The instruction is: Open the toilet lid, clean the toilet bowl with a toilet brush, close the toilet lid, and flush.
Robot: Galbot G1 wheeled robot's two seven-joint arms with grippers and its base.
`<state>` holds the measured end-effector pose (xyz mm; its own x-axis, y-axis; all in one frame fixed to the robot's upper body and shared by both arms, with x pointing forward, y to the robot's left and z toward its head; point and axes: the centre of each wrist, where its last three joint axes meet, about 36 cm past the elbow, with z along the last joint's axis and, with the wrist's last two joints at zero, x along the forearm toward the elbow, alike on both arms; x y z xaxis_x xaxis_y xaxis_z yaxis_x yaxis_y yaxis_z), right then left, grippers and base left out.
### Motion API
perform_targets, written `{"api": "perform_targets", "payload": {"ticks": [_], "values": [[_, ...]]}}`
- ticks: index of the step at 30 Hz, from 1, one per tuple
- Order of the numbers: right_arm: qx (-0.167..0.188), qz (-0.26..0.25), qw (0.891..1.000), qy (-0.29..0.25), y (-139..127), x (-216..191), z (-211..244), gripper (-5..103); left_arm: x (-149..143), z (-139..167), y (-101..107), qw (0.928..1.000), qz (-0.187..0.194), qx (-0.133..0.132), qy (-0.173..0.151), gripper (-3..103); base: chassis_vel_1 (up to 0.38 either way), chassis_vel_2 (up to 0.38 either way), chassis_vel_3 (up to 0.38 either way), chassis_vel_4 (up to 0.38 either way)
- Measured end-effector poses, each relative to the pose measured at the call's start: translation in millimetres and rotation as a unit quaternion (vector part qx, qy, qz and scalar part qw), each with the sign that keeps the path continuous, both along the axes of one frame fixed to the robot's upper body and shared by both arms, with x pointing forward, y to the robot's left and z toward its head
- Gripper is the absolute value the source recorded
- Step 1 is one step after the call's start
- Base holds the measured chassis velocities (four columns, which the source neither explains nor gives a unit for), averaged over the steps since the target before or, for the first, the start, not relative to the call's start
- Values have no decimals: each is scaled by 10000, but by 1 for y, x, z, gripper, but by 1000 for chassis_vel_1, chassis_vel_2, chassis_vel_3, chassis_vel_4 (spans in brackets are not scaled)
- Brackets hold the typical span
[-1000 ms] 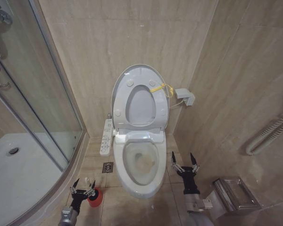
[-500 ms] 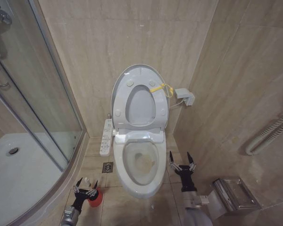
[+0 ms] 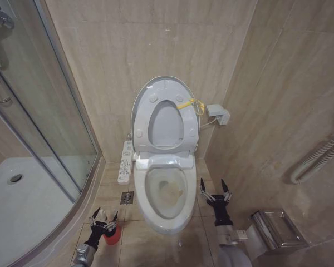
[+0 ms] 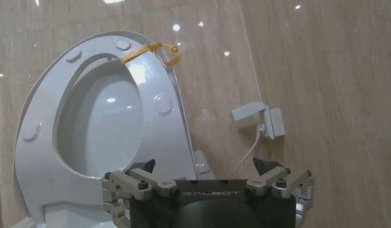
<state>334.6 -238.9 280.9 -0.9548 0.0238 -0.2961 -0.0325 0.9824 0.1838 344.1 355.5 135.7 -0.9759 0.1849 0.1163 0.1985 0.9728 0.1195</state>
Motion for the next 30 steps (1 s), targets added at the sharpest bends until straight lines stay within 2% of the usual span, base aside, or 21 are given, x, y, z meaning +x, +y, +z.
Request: {"api": "perform_targets", "payload": {"ticks": [17, 18, 25, 26, 30], "values": [[27, 4, 10000, -43, 2, -5, 2, 100, -3, -7, 3, 9999, 128, -37, 79, 100, 0, 0, 0, 0], [32, 3, 10000, -46, 2, -5, 2, 100, -2, -7, 3, 9999, 115, -49, 83, 93, 0, 0, 0, 0], [36, -7, 10000, -41, 3, -6, 2, 100, -1, -7, 2, 9999, 64, -64, 79, 93, 0, 0, 0, 0], [36, -8, 10000, -45, 4, -6, 2, 100, -1, -7, 2, 9999, 55, -56, 75, 66, 0, 0, 0, 0], [38, -11, 10000, -51, 5, -6, 2, 100, -4, -6, 3, 10000, 43, -30, 82, 66, 0, 0, 0, 0]]}}
